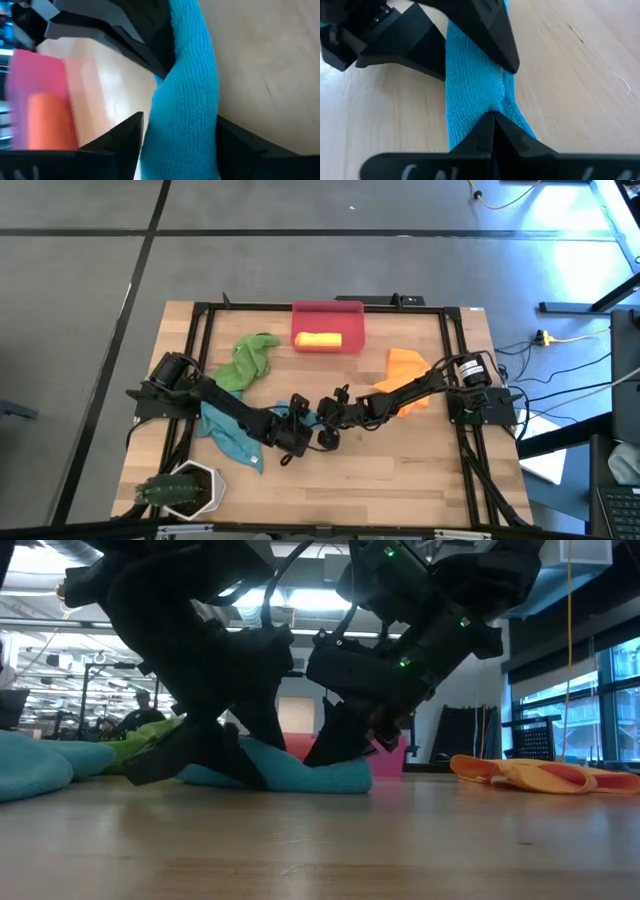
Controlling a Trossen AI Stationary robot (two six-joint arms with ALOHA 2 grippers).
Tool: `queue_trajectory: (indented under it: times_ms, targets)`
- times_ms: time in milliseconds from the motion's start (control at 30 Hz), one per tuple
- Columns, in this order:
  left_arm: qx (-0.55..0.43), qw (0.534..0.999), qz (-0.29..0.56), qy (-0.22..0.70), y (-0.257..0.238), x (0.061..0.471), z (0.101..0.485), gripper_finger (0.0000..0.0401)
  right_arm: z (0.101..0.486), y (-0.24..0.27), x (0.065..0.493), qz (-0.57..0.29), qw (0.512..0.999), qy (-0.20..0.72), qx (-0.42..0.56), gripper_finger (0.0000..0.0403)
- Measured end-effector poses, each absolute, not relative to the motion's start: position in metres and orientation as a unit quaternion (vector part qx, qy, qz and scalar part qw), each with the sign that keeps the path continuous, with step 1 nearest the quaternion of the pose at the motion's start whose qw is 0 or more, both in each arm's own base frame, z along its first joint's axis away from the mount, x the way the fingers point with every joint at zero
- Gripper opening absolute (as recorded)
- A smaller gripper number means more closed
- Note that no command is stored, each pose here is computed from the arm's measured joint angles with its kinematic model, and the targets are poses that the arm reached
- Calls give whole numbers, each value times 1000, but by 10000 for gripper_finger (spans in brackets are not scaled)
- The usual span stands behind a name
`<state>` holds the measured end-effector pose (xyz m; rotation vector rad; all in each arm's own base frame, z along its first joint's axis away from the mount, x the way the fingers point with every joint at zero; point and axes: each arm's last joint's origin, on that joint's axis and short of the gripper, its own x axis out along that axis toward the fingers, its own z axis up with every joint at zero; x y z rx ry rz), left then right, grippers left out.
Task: Roll microfiber towels into tight, uniform cylinder then place into a basket
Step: Roll the left blue microfiber cloth
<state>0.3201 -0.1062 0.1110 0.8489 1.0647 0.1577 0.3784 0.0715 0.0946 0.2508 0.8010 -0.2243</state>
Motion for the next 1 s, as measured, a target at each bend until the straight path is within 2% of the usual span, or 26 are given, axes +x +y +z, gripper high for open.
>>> queue_trajectory:
  times_ms: [200,367,567,1000]
  targets:
    - [447,738,94,497,-118,316,119,220,95,72,378,-106,907,389,123,7]
    - [453,724,100,511,-126,312,128,220,95,72,378,-106,907,389,123,7]
    - [447,711,100,533,-122,301,119,222,95,72,378,-106,907,389,123,7]
    - [445,713,96,533,-113,292,106,220,95,72,378,-105,907,389,123,7]
